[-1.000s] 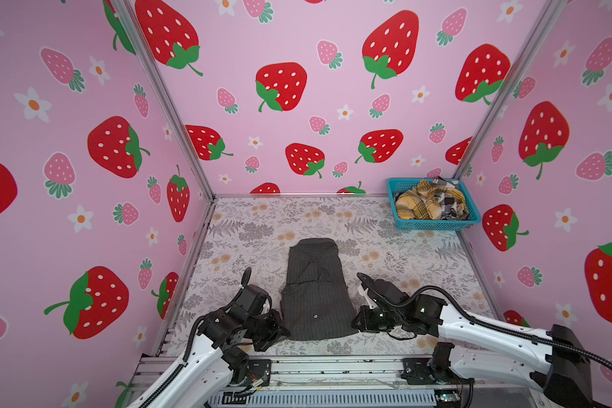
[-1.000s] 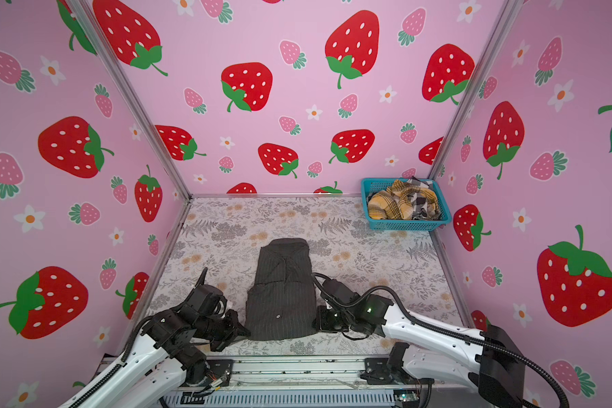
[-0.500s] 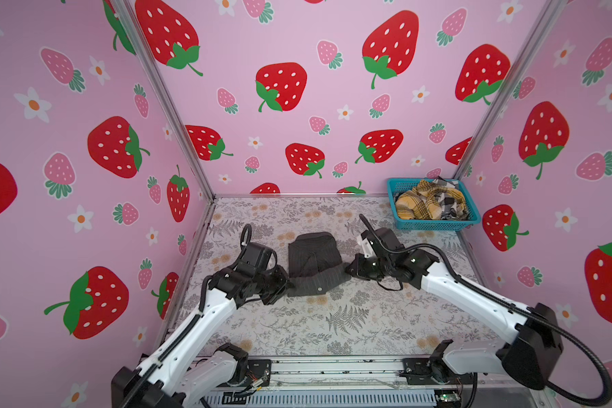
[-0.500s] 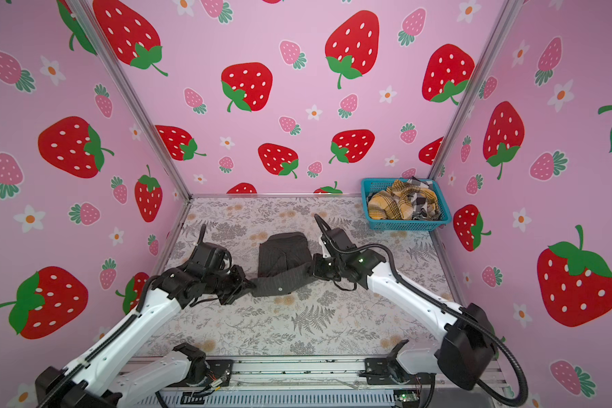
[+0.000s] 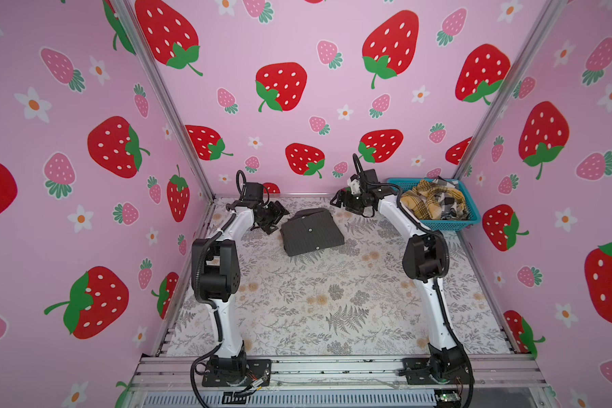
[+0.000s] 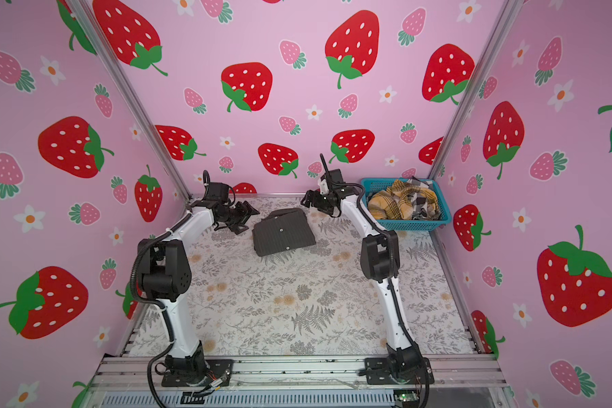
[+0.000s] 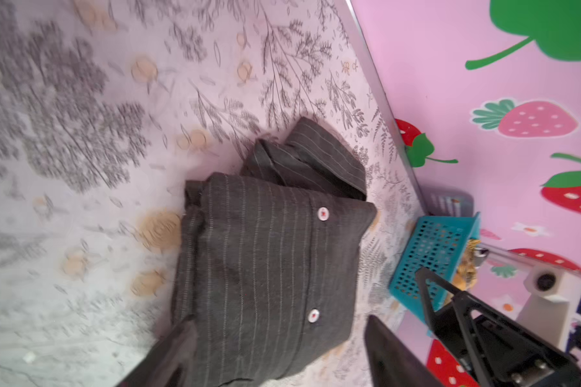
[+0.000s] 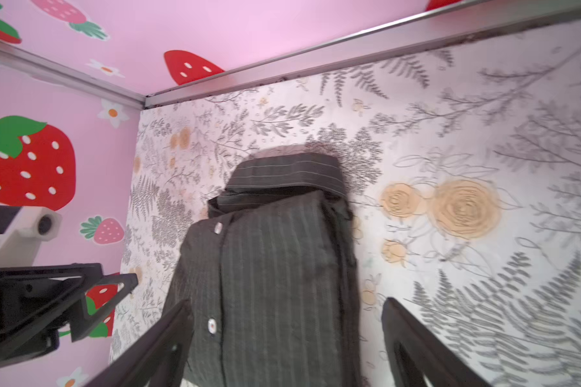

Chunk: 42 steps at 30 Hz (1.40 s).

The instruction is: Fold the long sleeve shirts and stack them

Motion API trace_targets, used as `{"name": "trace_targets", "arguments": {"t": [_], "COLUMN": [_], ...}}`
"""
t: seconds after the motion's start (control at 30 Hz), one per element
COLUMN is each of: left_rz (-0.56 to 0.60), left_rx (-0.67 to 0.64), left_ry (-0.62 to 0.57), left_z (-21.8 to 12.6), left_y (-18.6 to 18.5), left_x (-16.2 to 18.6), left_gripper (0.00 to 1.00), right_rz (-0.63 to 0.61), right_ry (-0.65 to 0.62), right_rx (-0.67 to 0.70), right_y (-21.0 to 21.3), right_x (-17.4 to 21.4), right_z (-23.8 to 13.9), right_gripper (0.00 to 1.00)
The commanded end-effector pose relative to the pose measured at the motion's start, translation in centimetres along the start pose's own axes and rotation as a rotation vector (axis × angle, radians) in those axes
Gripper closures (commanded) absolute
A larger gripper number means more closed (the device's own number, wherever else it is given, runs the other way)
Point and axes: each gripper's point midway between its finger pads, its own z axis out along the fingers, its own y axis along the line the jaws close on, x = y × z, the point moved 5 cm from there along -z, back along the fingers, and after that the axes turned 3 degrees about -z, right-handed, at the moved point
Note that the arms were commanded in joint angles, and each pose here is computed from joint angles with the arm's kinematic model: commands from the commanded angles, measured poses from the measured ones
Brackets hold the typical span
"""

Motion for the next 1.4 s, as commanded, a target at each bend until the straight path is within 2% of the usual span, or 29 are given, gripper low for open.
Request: {"name": "trace_targets", "arguments": {"t": [0.0, 0.1, 0.17, 0.23, 0.3, 0.5, 0.7, 0.83, 0.93, 1.03, 1.13, 1.23, 1.3, 1.37], "left_rz": [0.151, 0.211, 0.217, 0.212, 0.203, 0.197, 0.166, 0.158, 0.154, 0.153, 0.181, 0.225, 0.253, 0.254], "left_rx": [0.154, 0.111, 0.087, 0.078, 0.062, -0.009, -0.111, -0.189, -0.232, -0.246, -0.243, -0.206, -0.201, -0.192], "left_ry": [-0.063, -0.086, -0.048, 0.030, 0.115, 0.189, 0.221, 0.259, 0.294, 0.331, 0.366, 0.348, 0.242, 0.152], "left_z": [-4.9, -5.7, -4.6, -2.2, -0.2, 3.7, 5.3, 5.1, 3.9, 1.8, -1.5, -5.4, -8.0, -9.3], "left_y": [-6.7, -6.3, -5.1, -3.9, -3.1, -0.6, 2.6, 5.3, 7.8, 10.1, 11.4, 11.0, 10.2, 9.6], "left_x": [-0.9, 0.8, 2.3, 3.8, 5.0, 7.2, 8.5, 10.6, 13.3, 16.7, 21.0, 23.2, 21.8, 19.4], "left_gripper": [0.12, 0.18, 0.31, 0.48, 0.58, 0.62, 0.65, 0.68, 0.69, 0.69, 0.69, 0.53, 0.34, 0.26], "right_rz": [-0.119, -0.154, -0.169, -0.173, -0.179, -0.199, -0.227, -0.219, -0.209, -0.218, -0.213, -0.219, -0.233, -0.231], "right_ry": [-0.072, -0.045, 0.003, 0.038, 0.063, 0.141, 0.217, 0.257, 0.280, 0.324, 0.374, 0.324, 0.266, 0.233], "right_rx": [-0.059, -0.021, -0.001, 0.015, 0.043, 0.161, 0.164, 0.158, 0.143, 0.120, 0.117, 0.153, 0.124, 0.086], "right_y": [4.9, 4.7, 4.1, 3.5, 2.9, 0.5, 0.9, 2.1, 3.6, 5.4, 5.9, 5.3, 5.7, 5.5], "right_x": [0.6, 2.7, 3.9, 4.7, 5.3, 8.2, 13.3, 17.5, 21.2, 25.9, 30.7, 31.3, 29.6, 27.8], "right_z": [-4.9, -4.4, -2.8, -1.0, 0.4, 2.6, 2.7, 1.8, 0.0, -2.6, -6.2, -10.4, -12.1, -12.2], "right_gripper": [0.13, 0.15, 0.18, 0.25, 0.29, 0.29, 0.30, 0.41, 0.44, 0.52, 0.51, 0.39, 0.29, 0.26]}}
